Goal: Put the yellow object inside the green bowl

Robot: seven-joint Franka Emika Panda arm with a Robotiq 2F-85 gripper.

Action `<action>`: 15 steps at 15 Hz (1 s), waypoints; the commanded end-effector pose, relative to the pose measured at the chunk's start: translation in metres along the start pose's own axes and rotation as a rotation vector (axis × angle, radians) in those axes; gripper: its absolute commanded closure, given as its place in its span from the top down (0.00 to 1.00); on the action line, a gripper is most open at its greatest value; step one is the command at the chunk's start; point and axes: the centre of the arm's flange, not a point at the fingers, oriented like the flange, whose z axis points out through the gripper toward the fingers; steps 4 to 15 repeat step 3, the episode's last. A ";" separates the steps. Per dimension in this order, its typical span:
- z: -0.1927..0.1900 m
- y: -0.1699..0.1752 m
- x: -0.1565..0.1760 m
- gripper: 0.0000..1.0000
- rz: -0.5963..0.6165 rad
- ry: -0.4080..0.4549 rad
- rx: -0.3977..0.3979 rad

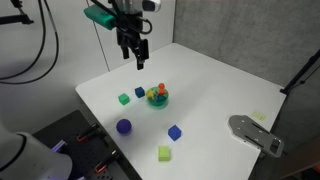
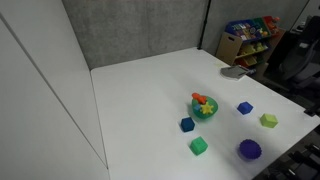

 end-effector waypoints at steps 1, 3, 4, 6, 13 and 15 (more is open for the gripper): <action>-0.004 0.000 -0.004 1.00 -0.001 0.012 -0.001; -0.010 -0.001 -0.012 1.00 -0.003 0.029 0.000; -0.010 -0.001 -0.012 1.00 -0.003 0.029 0.000; -0.010 -0.001 -0.012 1.00 -0.003 0.029 0.000; -0.010 -0.001 -0.012 1.00 -0.003 0.029 0.000; -0.010 -0.001 -0.012 1.00 -0.003 0.029 0.000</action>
